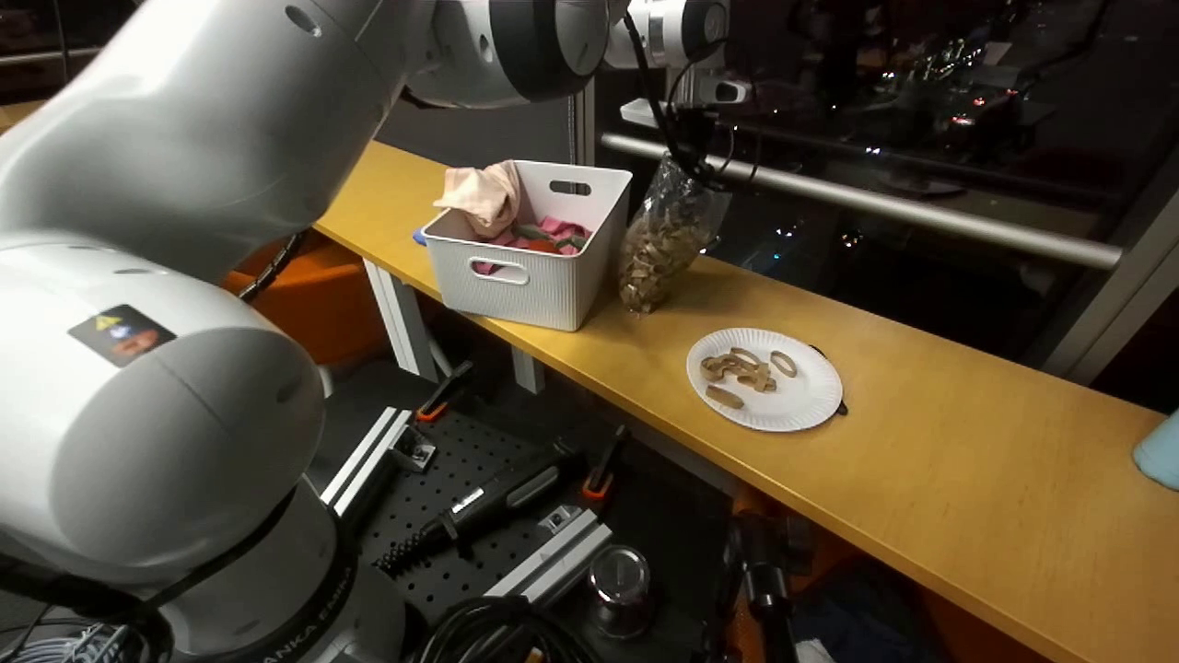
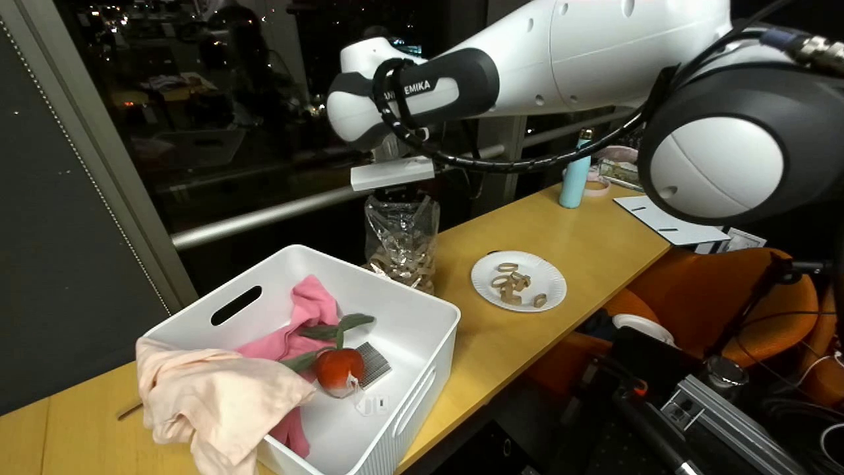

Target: Place some rubber bands from the plastic on the white plate.

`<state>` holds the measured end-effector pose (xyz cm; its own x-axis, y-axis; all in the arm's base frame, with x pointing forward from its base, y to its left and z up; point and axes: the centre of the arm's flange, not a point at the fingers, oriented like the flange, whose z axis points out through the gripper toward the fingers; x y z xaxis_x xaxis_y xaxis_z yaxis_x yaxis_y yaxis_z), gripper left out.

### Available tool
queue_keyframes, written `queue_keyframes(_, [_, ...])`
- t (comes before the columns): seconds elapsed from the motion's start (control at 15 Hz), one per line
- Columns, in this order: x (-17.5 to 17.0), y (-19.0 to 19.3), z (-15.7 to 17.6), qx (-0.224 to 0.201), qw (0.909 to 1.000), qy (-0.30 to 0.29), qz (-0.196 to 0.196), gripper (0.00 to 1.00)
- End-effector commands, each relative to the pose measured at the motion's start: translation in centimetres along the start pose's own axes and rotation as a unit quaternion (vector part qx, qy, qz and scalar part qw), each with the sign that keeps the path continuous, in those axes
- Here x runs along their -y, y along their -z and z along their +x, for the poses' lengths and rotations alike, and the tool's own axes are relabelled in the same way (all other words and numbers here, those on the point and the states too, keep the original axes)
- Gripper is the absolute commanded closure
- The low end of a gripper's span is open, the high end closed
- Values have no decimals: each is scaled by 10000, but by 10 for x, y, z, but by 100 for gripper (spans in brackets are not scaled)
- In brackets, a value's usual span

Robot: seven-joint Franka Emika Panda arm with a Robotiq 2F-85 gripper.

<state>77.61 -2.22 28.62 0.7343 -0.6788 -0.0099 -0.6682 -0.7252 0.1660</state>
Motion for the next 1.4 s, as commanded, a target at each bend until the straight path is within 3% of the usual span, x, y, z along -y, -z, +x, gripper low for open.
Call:
queue_keyframes(0.0, [-29, 27, -15, -170, 9994, -266, -156, 99])
queue_keyframes(0.8, [-99, 69, -21, -392, 9930, -1038, -413, 99])
queue_keyframes(1.13, [-151, 54, -22, -333, 9859, -1516, -619, 99])
queue_keyframes(1.33, [-171, 23, -25, -155, 9837, -1676, -631, 99])
